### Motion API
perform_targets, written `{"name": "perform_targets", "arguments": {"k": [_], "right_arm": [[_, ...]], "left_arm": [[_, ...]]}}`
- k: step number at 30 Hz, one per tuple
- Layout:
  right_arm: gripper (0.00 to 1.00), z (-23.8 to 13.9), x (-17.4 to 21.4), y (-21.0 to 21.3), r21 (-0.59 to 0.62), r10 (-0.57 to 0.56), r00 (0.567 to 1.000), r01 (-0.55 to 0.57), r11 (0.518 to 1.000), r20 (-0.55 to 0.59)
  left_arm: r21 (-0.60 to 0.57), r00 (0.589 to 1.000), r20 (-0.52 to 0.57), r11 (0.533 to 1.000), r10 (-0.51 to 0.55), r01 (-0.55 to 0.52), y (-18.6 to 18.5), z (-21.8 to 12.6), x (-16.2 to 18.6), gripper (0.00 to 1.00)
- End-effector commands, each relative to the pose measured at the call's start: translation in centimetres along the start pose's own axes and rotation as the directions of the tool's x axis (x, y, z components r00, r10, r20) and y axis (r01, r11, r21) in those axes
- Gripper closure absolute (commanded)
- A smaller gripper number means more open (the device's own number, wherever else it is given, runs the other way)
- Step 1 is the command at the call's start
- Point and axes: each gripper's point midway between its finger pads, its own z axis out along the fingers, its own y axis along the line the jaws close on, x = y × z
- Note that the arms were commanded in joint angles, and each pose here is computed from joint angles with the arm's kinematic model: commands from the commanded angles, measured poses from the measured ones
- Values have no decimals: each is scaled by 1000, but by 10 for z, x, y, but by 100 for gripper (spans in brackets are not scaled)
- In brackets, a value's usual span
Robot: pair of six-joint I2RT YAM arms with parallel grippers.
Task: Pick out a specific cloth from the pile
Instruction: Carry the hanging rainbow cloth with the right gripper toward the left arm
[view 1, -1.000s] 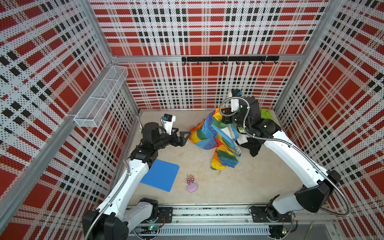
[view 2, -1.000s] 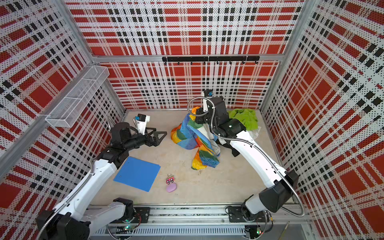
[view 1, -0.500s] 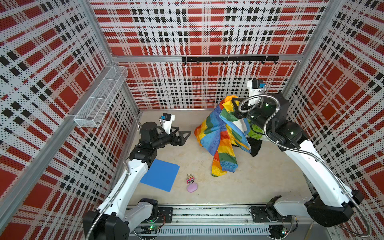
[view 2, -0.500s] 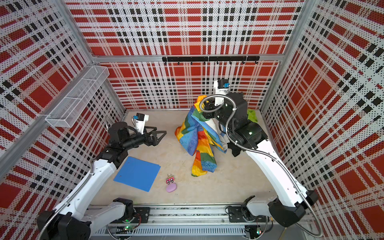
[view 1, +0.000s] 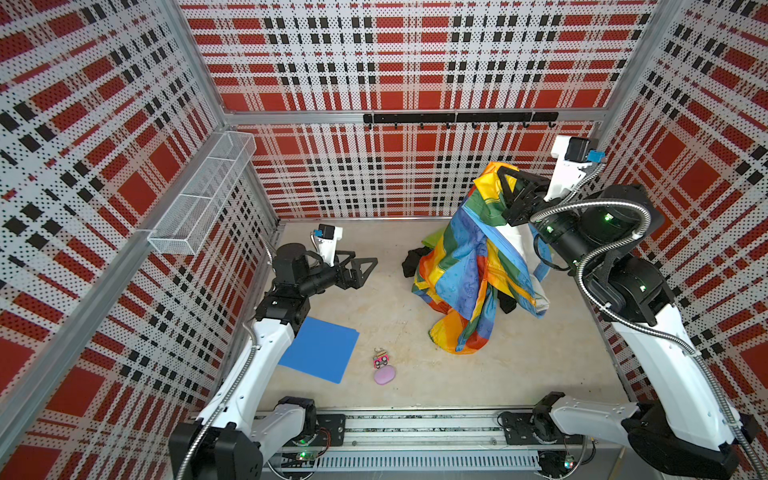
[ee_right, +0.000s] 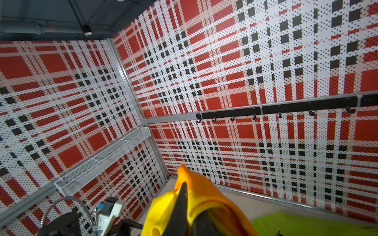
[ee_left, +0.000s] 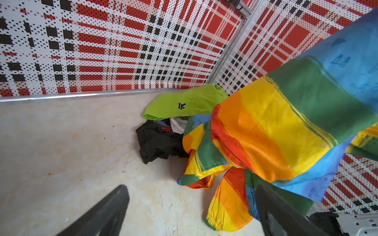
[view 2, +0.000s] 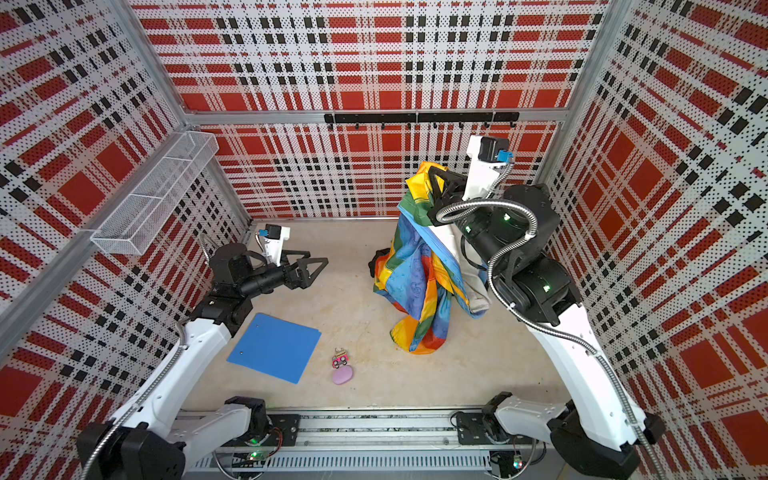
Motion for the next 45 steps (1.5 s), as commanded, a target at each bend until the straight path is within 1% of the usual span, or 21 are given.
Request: {"name": "perform_targets", "arguments": {"k": [1,3,8,14,19,23,27,29,33,36,42,45], "right_arm": [[100,-17,-66,39,-180,20,976,20,983,218],[100,-12,-69,52,-254,39,973,21,967,229],[100,1,-78,71,-356,95,968,-6,934,233],[100,17,-71,88,-416,134,969,-36,909,209],[100,28,-59,123,-447,101,978,-9,894,182],[100,28,-54,138,-426,59,981,26,905,185],[100,21,-58,122,-351,50,977,26,936,206],[100,11,-64,115,-322,46,972,32,946,230],[100,-11,-80,110,-321,38,965,49,946,260],[100,-24,-79,109,-326,14,970,68,943,243],[100,-30,-50,106,-348,-15,988,68,935,153],[100,-30,-42,106,-354,-20,991,65,933,129]], "left_arm": [[25,1000,23,1000,19,-19,-7,-2,-5,1],[31,1000,20,999,17,-18,-7,-2,-5,1],[32,1000,17,999,14,-14,-7,-1,-4,1],[-29,999,41,1000,7,-6,4,-7,-10,1],[-65,997,83,998,-2,8,14,-17,-17,1],[-74,996,94,997,5,2,16,-20,-20,1],[-65,996,91,998,9,-3,14,-19,-19,1],[-65,996,92,998,9,-4,14,-19,-19,1],[-72,995,96,997,12,-5,14,-20,-20,1],[-76,995,94,997,11,-3,15,-20,-19,1],[-72,996,89,997,8,-2,14,-17,-18,1],[-68,997,81,998,7,-2,14,-15,-15,1]]}}
